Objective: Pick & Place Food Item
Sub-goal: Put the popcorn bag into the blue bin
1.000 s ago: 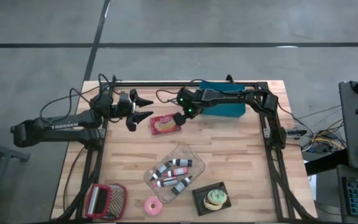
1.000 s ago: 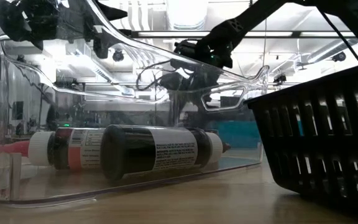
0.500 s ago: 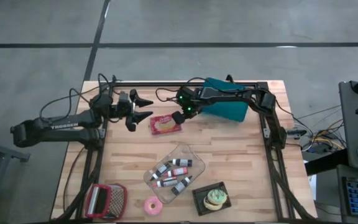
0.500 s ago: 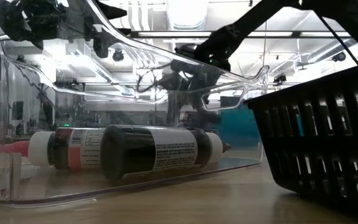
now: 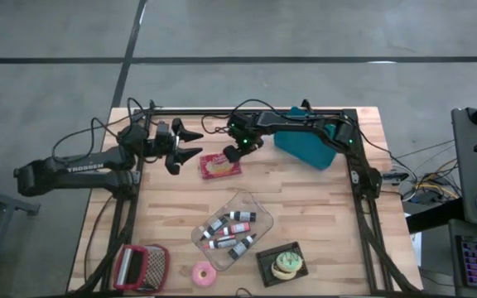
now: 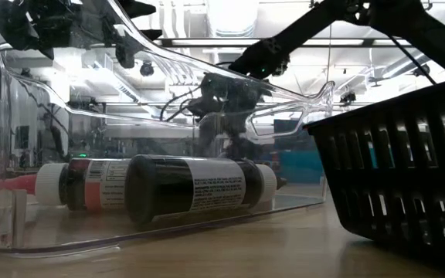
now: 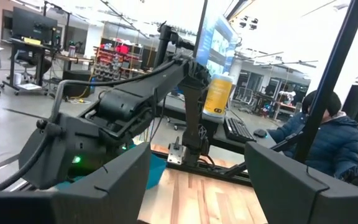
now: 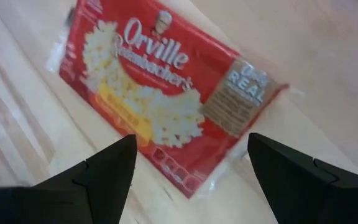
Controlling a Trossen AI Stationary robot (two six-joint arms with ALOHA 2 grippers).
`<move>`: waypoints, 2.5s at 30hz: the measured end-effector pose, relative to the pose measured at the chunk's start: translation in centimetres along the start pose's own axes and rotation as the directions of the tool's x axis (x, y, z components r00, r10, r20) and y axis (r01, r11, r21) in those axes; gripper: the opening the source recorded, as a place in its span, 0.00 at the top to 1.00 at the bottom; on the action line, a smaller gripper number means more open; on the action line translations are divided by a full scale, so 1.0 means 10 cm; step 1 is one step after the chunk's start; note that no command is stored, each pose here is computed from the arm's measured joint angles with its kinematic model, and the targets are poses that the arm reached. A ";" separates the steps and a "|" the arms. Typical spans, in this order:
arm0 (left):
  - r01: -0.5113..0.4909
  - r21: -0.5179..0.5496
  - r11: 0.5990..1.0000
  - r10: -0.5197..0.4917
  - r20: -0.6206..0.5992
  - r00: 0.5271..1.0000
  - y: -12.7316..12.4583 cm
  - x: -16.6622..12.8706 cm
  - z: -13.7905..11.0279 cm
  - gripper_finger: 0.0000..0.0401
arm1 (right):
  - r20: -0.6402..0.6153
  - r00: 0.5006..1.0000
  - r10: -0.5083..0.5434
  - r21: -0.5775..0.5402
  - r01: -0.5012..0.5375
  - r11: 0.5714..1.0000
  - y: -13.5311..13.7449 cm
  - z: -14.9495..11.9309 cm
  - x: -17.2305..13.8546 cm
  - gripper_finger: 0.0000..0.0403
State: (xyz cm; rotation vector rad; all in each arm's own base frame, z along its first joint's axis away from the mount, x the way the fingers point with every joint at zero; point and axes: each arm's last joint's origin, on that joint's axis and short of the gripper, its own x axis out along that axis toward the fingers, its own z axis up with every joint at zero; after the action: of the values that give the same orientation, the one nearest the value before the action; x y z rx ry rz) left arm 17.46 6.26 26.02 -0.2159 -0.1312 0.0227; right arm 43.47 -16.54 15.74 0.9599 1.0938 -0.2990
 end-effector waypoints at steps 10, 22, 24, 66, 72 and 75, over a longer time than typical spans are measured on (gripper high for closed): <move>0.000 0.005 1.000 0.000 -0.001 1.000 0.00 0.00 0.00 0.33 | -0.071 0.997 -0.015 0.008 0.016 1.000 -0.13 -0.01 0.10 0.25; 0.001 0.023 1.000 -0.001 -0.001 1.000 0.00 0.00 0.00 0.34 | -0.054 0.977 0.208 -0.098 -0.213 0.972 -0.01 0.08 0.13 0.27; 0.001 0.023 1.000 -0.001 -0.002 1.000 0.00 0.00 0.00 0.34 | -0.048 0.971 0.235 -0.123 -0.239 0.963 0.01 0.09 0.13 0.29; -0.576 0.014 0.817 0.261 -0.901 0.347 0.41 0.45 -0.39 0.34 | 0.224 0.879 0.420 -0.726 -0.138 0.674 0.73 -0.23 -1.39 0.37; -0.580 0.078 0.811 0.230 -0.954 0.193 0.63 0.61 -0.50 0.34 | 0.278 0.821 0.499 -0.794 -0.096 0.600 0.74 -0.59 -1.65 0.37; -0.581 0.100 0.807 0.226 -0.963 0.148 0.75 0.66 -0.56 0.34 | 0.292 0.791 0.538 -0.819 -0.084 0.567 0.70 -0.78 -1.69 0.37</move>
State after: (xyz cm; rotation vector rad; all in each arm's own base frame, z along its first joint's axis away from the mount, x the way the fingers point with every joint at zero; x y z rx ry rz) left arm 24.68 12.69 19.83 -0.5512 1.2370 0.4456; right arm 35.25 -10.32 32.73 0.2224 0.4092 0.2371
